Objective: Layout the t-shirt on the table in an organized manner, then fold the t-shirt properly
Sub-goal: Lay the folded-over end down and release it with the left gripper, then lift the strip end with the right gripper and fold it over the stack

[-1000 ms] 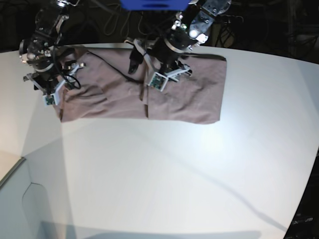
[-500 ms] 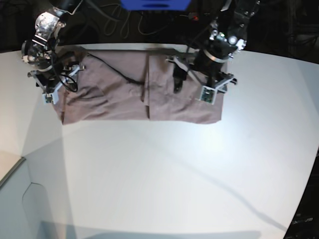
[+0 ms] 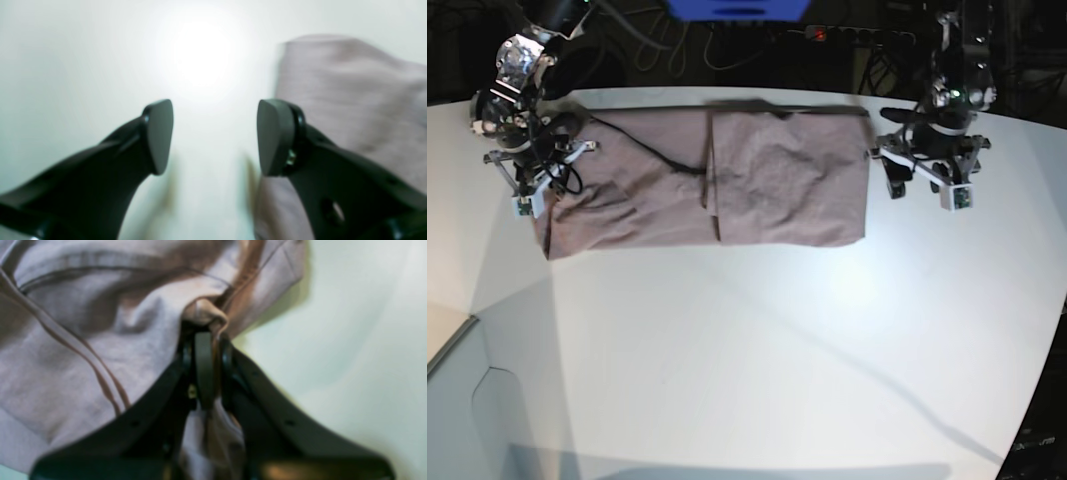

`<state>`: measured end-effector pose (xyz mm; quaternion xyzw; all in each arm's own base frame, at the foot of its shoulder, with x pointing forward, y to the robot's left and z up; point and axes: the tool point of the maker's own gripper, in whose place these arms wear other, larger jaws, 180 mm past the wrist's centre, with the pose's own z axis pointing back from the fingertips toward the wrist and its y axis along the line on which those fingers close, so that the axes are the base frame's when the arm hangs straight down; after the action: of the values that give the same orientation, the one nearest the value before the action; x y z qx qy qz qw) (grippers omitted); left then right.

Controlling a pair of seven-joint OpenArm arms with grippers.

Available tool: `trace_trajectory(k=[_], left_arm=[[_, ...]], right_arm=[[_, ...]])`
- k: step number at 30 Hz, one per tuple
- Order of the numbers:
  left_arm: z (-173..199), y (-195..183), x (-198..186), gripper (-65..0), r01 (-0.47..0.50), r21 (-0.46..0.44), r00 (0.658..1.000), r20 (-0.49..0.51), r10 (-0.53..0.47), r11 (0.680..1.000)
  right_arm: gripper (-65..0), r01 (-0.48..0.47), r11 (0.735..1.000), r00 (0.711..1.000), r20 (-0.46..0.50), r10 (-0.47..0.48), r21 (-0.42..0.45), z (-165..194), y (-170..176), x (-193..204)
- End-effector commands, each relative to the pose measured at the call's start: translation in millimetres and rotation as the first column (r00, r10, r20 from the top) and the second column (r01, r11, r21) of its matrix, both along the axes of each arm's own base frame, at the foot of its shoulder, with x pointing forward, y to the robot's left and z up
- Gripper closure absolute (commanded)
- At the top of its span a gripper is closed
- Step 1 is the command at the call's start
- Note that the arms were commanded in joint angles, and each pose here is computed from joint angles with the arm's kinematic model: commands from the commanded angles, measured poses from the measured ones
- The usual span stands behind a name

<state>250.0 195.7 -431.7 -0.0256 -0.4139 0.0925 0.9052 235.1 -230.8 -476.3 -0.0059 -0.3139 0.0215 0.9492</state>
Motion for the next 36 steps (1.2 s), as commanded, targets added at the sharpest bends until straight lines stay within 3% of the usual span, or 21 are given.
trace_trajectory(k=[1,13,19,23,29,33,36], left_arm=[[3,1,6,-38.4,-0.004,-0.009,1.0,0.022,0.004,1.0],[-8,0,18,-38.4,-0.023,-0.037,1.0,0.009,0.024,0.999],[-8,0,18,-38.4,-0.024,-0.037,1.0,0.007,0.024,0.999],[-9,0,18,-38.4,-0.025,-0.037,1.0,0.004,0.025,0.999],[-10,0,18,-38.4,-0.025,-0.037,1.0,0.003,0.025,0.999],[-10,0,18,-38.4,-0.025,-0.037,1.0,0.003,0.025,0.999],[-10,0,18,-38.4,-0.025,-0.039,1.0,0.003,0.026,0.999]], right_arm=[[0.0,-0.016,1.0,0.999,-0.044,0.016,-0.013,-4,1,-7],[0.0,-0.001,0.994,0.993,0.113,0.014,-0.111,56,-4,14],[0.0,-0.064,0.986,0.984,0.154,0.088,-0.154,79,14,18],[0.0,-0.156,0.973,0.968,0.168,0.184,-0.17,89,42,18],[0.0,-0.375,0.918,0.897,0.197,0.395,-0.129,97,125,16],[0.0,-0.52,0.85,0.819,0.235,0.524,-0.082,102,188,12],[0.0,-0.62,0.783,0.745,0.27,0.61,-0.056,110,235,6]])
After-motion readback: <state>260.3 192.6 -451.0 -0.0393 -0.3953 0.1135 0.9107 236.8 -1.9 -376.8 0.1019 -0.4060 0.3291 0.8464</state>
